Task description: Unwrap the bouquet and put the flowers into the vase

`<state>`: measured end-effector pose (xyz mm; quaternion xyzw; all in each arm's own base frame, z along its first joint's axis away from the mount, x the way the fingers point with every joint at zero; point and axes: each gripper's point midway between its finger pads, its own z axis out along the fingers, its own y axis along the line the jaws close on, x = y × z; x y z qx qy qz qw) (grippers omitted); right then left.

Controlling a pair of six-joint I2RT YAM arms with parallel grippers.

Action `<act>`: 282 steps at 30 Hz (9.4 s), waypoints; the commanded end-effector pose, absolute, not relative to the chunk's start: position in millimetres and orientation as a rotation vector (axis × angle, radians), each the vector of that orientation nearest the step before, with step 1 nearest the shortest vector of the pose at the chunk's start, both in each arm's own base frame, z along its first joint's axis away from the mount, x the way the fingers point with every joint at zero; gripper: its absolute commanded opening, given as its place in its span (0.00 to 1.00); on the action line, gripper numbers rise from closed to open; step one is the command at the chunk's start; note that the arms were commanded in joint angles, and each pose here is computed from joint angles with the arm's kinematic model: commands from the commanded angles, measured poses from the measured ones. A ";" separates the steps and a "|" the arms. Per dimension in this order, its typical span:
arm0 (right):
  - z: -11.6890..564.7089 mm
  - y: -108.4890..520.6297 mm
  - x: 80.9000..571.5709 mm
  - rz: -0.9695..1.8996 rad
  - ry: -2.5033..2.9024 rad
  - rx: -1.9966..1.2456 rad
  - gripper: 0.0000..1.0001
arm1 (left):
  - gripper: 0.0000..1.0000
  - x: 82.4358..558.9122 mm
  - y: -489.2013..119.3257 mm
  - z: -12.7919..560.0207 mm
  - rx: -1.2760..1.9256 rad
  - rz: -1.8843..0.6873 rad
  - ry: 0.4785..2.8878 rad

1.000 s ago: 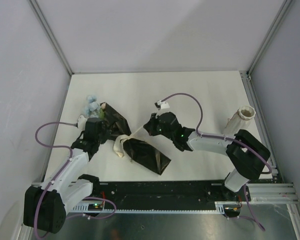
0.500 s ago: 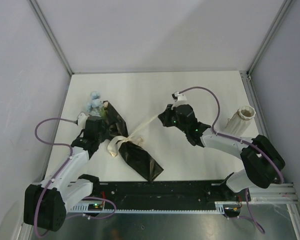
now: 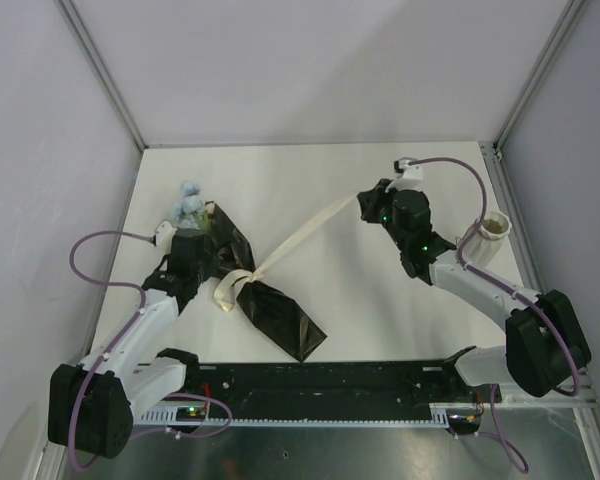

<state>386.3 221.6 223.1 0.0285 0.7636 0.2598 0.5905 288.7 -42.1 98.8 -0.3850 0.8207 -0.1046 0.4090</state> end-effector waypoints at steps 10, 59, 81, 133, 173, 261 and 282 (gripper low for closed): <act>359.9 158.4 419.9 0.463 1.398 0.229 0.00 | 0.00 301.1 -31.2 126.5 -0.942 -0.213 2.004; 136.2 512.5 254.6 1.115 1.809 -0.959 0.64 | 0.62 294.0 -40.6 136.1 -0.928 -0.250 2.077; 118.2 520.1 261.1 0.888 1.818 -0.936 0.22 | 0.14 293.5 -26.9 127.2 -0.980 -0.175 2.058; 192.9 327.8 362.2 0.517 1.983 -0.265 0.50 | 0.68 310.7 -47.9 167.0 -0.856 -0.293 2.090; 54.3 473.5 241.9 0.955 2.049 -0.969 0.37 | 0.44 226.4 -76.5 36.1 -0.942 -0.453 2.365; 83.7 492.8 282.3 0.861 1.675 -1.196 0.00 | 0.55 248.4 -95.0 38.9 -0.809 -0.539 2.407; 159.5 468.5 312.8 1.133 1.719 -0.560 0.00 | 0.64 254.2 -120.3 53.7 -0.711 -0.657 2.414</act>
